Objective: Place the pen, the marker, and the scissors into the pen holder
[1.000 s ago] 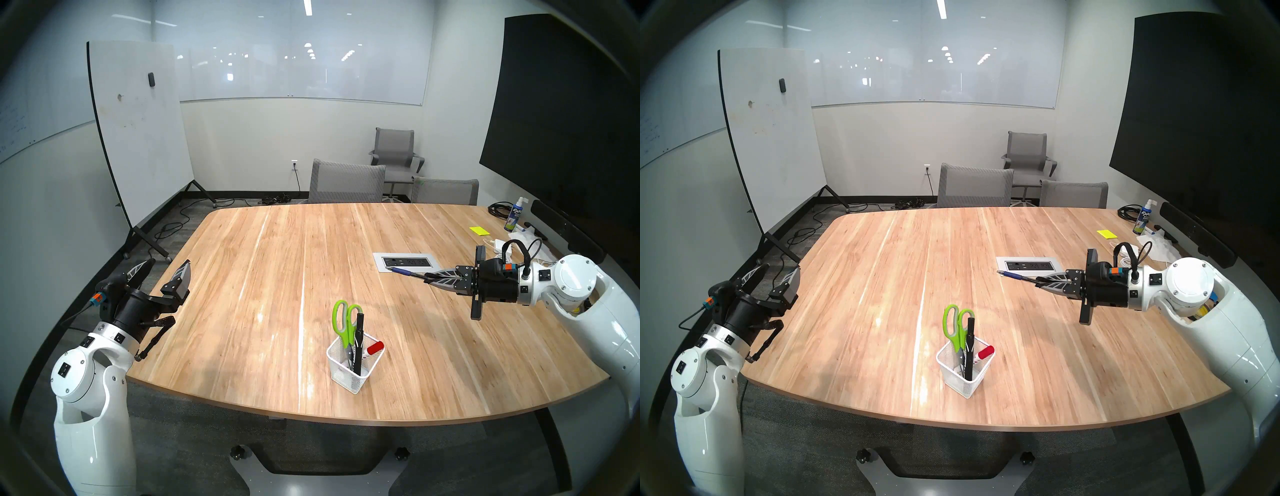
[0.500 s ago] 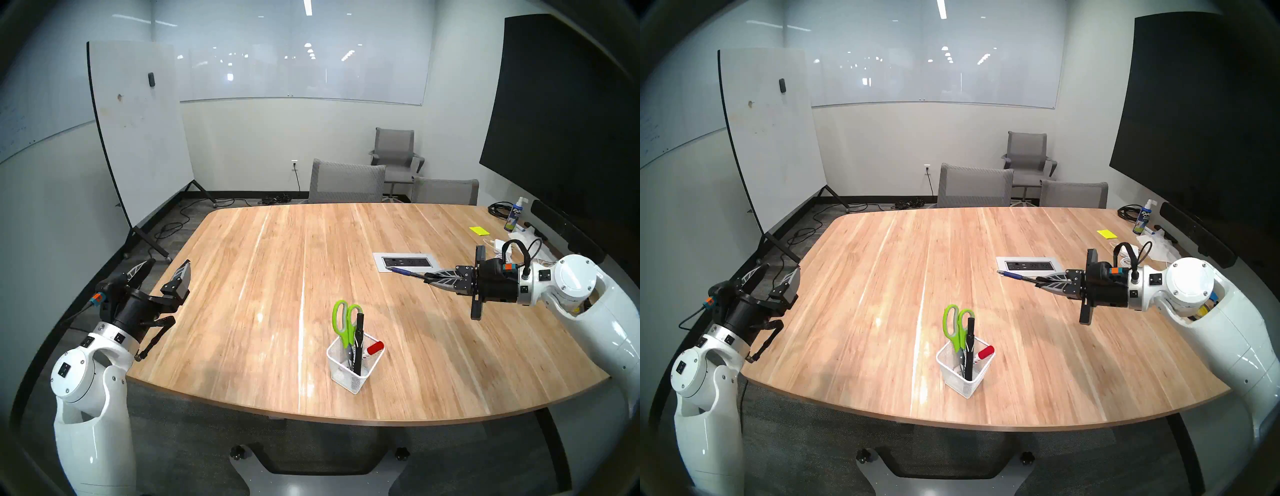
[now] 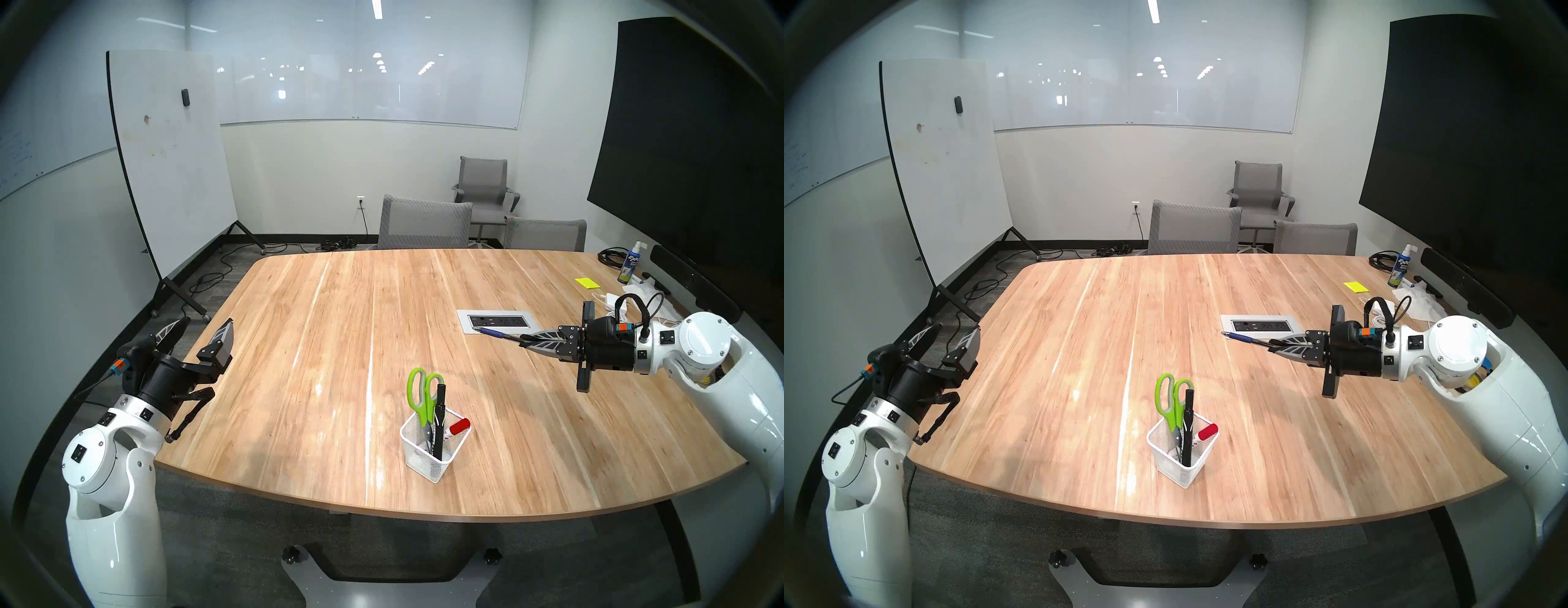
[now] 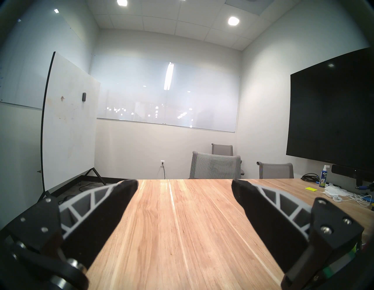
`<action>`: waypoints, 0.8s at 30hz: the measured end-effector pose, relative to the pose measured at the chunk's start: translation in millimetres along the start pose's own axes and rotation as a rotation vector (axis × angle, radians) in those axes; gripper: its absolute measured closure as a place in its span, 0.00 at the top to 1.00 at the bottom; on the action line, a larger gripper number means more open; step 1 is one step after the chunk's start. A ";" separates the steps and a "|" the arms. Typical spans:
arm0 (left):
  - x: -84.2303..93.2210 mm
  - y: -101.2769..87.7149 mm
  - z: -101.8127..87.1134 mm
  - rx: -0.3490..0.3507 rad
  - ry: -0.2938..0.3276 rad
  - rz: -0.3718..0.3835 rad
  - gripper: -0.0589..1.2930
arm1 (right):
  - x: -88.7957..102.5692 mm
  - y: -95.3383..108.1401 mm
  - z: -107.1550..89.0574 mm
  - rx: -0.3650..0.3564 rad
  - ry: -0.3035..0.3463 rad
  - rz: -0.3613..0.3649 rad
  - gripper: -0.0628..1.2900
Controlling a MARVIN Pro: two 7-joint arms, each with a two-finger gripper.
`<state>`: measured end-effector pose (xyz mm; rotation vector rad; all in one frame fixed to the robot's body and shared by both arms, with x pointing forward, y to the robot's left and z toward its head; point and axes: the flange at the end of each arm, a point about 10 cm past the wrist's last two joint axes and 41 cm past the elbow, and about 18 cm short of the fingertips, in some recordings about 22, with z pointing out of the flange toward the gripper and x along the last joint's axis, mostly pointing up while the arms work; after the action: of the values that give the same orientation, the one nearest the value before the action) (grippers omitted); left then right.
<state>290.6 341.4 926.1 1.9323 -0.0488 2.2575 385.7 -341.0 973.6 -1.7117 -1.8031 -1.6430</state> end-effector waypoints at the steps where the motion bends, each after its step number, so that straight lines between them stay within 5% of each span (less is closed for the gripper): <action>1: 0.0 0.0 0.0 0.000 0.000 0.000 0.98 | 0.0 0.0 0.0 0.000 0.000 0.000 0.03; 24: 0.0 0.0 0.0 0.000 0.000 0.000 0.98 | 0.0 0.0 0.0 0.000 0.000 0.000 0.03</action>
<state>290.6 341.4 926.1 1.9323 -0.0488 2.2575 385.7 -341.0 973.6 -1.7116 -1.8031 -1.6430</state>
